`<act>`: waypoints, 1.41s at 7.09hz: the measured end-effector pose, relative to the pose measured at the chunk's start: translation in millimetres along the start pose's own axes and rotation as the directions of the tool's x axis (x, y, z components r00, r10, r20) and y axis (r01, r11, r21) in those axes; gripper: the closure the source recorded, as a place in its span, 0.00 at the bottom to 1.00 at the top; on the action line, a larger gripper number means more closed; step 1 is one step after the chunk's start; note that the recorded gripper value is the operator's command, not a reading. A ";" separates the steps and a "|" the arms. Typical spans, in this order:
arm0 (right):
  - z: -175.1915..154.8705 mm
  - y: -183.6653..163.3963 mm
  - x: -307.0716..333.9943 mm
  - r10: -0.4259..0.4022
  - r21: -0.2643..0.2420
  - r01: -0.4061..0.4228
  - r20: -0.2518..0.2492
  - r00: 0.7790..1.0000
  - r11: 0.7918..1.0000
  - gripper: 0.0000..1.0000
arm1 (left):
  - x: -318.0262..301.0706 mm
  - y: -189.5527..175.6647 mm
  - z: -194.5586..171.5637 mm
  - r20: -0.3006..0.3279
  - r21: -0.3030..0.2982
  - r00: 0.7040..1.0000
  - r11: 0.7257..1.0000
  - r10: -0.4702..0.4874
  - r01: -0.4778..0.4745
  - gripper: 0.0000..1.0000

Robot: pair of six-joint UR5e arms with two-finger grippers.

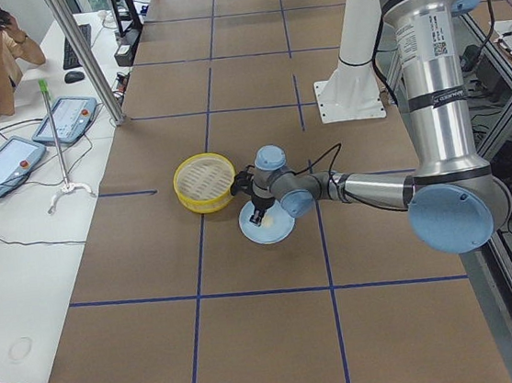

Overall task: Place bun in steamer
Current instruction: 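Close the left gripper on the white bun and lift it, then carry the bun with the left gripper over the bamboo steamer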

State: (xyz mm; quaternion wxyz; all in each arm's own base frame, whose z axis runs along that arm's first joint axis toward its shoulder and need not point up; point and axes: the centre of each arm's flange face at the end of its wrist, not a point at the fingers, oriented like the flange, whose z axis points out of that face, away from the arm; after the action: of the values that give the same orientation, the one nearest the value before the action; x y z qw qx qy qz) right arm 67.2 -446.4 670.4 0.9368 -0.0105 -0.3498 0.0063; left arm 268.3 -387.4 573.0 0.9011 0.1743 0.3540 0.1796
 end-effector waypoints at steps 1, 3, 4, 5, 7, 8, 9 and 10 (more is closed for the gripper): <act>0.1 0.0 0.1 0.000 0.000 0.000 0.000 1.000 1.000 0.00 | 6.7 -6.4 -11.7 -0.013 0.021 1.000 1.000 0.003 -0.003 0.62; 0.1 0.1 0.1 0.000 0.000 0.000 0.000 1.000 1.000 0.00 | 3.1 -36.3 -54.9 -0.062 0.090 0.998 0.995 -0.032 0.038 0.63; 0.1 0.1 0.1 0.000 0.000 0.000 0.000 1.000 1.000 0.00 | -5.0 -63.3 -76.0 -0.098 0.106 0.992 0.991 -0.077 0.087 0.64; 0.1 0.0 0.1 0.000 0.000 0.000 0.000 1.000 1.000 0.00 | -2.5 -99.7 -85.4 -0.107 0.093 0.985 0.985 -0.134 0.144 0.65; 0.1 0.0 0.1 0.000 0.000 0.000 0.000 1.000 1.000 0.00 | 12.8 -167.9 -79.8 -0.099 0.048 0.961 0.963 -0.258 0.264 0.65; 0.1 0.0 0.1 0.000 0.000 0.000 0.000 1.000 1.000 0.00 | 15.1 -186.3 -65.4 -0.092 0.023 0.944 0.947 -0.317 0.320 0.64; 0.1 0.0 0.1 0.000 0.000 0.000 0.000 1.000 1.000 0.00 | 21.5 -201.3 -41.9 -0.082 -0.010 0.926 0.929 -0.369 0.370 0.64; 0.1 0.0 0.1 0.000 0.000 0.000 0.000 1.000 1.000 0.00 | 35.8 -216.6 -19.4 -0.075 -0.041 0.909 0.912 -0.411 0.409 0.63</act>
State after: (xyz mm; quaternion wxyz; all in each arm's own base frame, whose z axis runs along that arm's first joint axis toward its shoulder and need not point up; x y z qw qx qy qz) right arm 67.2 -446.4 670.6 0.9368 -0.0107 -0.3497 0.0063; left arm 322.5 -557.2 443.5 0.9056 0.0775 0.4169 -0.0021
